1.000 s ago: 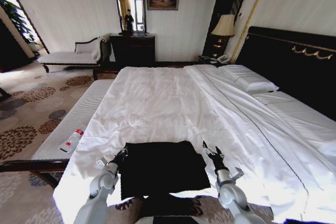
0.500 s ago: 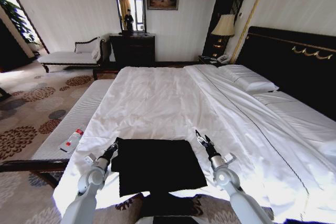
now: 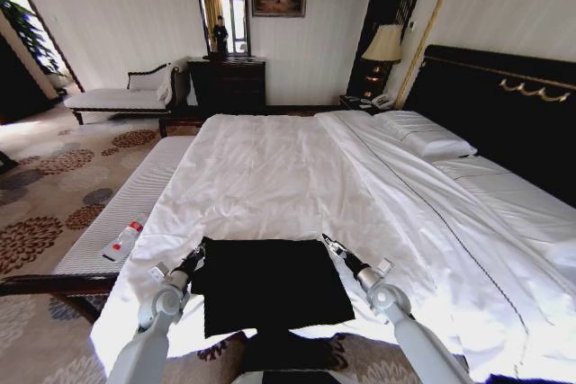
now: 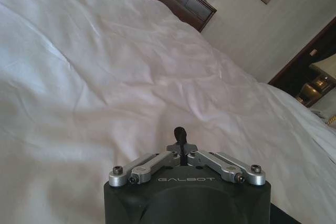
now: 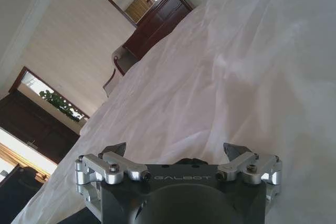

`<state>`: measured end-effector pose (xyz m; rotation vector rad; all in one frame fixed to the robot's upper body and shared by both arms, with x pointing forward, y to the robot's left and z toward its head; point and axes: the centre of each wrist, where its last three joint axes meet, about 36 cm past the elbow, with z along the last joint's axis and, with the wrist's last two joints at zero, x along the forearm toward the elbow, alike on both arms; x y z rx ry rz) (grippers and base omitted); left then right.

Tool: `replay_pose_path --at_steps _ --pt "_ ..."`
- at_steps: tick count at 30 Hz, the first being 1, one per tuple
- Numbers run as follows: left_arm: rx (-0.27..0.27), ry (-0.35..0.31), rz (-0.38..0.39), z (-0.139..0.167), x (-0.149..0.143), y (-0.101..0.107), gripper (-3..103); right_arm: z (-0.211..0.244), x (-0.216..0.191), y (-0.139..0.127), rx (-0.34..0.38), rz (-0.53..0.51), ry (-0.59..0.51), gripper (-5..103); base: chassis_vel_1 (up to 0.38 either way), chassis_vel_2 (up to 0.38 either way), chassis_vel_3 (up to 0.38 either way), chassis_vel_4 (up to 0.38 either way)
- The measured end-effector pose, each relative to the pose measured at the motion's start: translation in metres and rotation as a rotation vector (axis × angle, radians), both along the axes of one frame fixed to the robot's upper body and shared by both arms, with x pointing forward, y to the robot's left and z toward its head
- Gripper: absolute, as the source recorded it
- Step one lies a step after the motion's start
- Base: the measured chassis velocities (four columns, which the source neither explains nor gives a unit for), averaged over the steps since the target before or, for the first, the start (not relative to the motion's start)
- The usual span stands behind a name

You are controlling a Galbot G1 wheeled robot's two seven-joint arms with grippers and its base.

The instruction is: Fold the clothes on the bed.

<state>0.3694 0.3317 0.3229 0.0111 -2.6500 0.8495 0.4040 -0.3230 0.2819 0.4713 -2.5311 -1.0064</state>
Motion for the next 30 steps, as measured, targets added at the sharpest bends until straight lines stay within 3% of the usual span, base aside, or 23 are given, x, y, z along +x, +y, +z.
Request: replay_pose_path --at_steps 8,16,18,21,24,27,28,30 --pt "-0.005 0.001 0.003 -0.001 -0.008 -0.004 1 -0.008 0.021 0.025 -0.026 0.027 0.031 103 0.000 0.000 0.000 0.000" --pt "-0.003 -0.001 0.003 0.000 -0.008 -0.003 1 -0.010 0.021 0.024 -0.063 -0.003 0.066 95 0.000 0.000 0.000 0.000" --pt "-0.003 -0.002 0.003 0.000 -0.008 -0.004 1 -0.011 0.019 0.021 -0.066 -0.004 0.069 86 0.000 0.000 0.000 0.000" --pt "-0.003 -0.003 0.002 -0.001 -0.008 -0.006 1 -0.012 0.017 0.020 -0.065 0.001 0.067 82 0.000 0.000 0.000 0.000" --pt "0.001 -0.002 -0.001 -0.001 -0.008 -0.007 1 -0.012 0.013 0.020 -0.062 0.014 0.060 65 0.000 0.000 0.000 0.000" --pt "0.002 -0.004 -0.002 0.000 -0.008 -0.007 1 -0.013 0.012 0.022 -0.057 0.020 0.057 60 0.000 0.000 0.000 0.000" --pt "0.004 -0.004 -0.002 0.000 -0.008 -0.007 1 -0.014 0.010 0.023 -0.054 0.023 0.056 48 0.000 0.000 0.000 0.000" --pt "0.005 -0.004 -0.002 0.000 -0.008 -0.006 1 -0.015 0.010 0.023 -0.054 0.024 0.054 43 0.000 0.000 0.000 0.000"
